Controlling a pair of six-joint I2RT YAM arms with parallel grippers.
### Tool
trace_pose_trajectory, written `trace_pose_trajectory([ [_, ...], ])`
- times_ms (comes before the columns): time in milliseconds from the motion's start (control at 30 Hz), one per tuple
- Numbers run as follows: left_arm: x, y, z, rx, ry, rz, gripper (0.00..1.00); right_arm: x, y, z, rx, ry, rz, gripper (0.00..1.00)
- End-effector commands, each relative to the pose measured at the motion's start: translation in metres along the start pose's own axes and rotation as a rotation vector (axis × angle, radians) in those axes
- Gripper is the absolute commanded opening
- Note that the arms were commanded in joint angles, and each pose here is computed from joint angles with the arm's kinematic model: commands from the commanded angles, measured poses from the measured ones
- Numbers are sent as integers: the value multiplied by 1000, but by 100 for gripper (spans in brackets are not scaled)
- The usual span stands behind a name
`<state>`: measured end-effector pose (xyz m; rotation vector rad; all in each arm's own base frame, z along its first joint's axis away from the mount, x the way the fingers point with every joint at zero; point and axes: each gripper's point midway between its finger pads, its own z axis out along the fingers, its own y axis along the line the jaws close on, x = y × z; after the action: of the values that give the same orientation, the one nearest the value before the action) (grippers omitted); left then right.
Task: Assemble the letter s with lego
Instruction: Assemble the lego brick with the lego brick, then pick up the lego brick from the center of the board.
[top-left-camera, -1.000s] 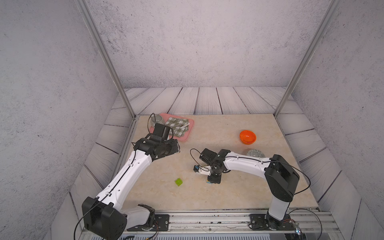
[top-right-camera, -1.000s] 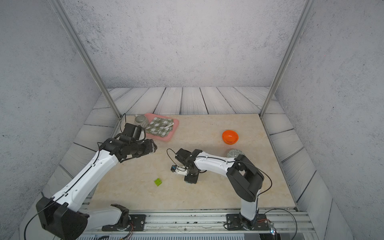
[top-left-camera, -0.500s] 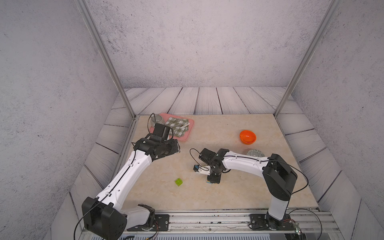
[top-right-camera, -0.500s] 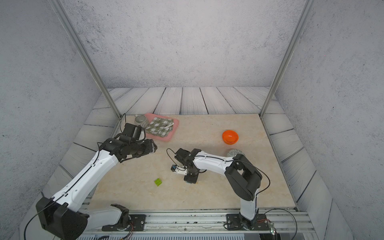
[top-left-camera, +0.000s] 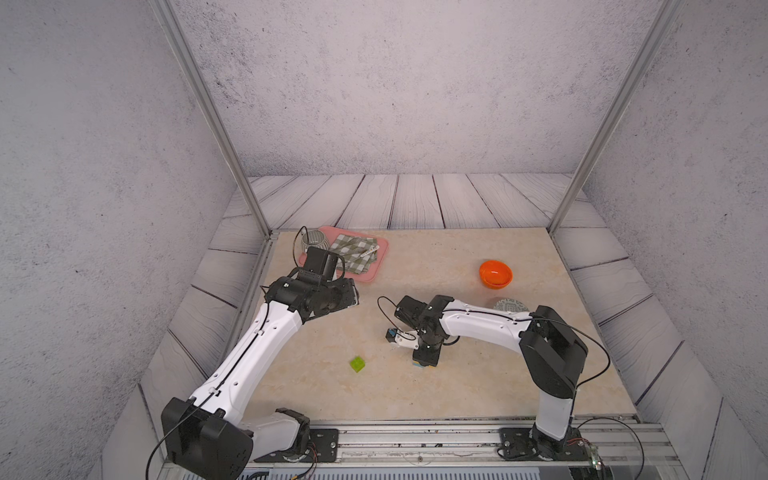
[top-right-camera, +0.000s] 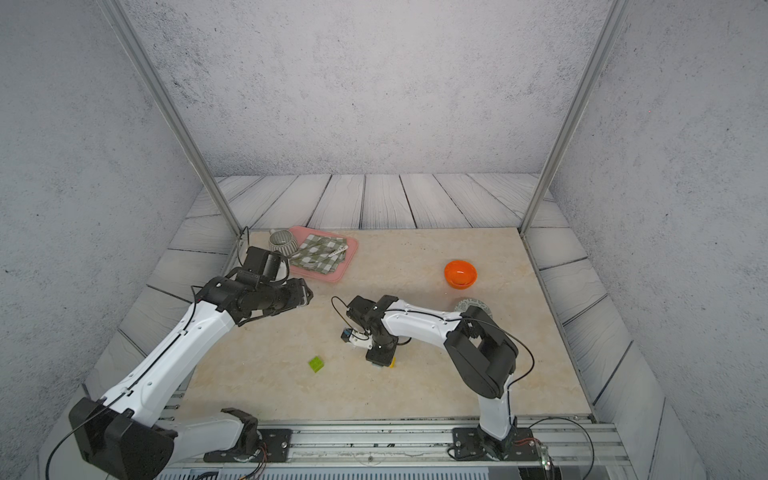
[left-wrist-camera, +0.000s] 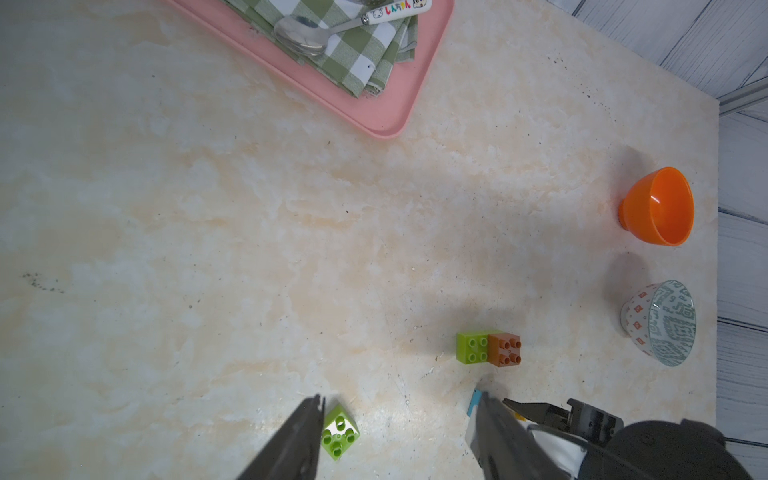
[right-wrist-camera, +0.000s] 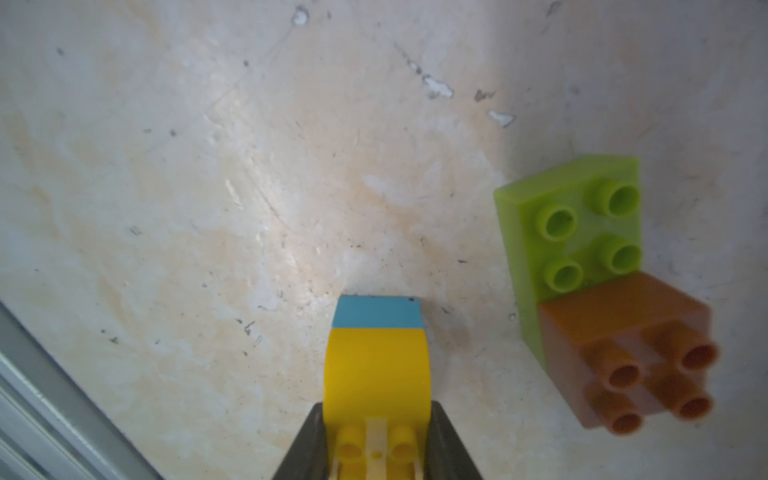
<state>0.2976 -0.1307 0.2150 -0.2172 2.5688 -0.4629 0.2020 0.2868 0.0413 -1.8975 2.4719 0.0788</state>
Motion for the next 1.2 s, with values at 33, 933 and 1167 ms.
trace_pose_trajectory([
  [33,-8,1,-15,-2,-35,9,64,42,13,37,-65,215,20,0],
  [933,117,33,31,-128,443,55,71,10,-25,-150,261,-248,-11,0],
  [1167,143,36,59,-193,532,45,76,23,-32,-162,322,-276,9,0],
])
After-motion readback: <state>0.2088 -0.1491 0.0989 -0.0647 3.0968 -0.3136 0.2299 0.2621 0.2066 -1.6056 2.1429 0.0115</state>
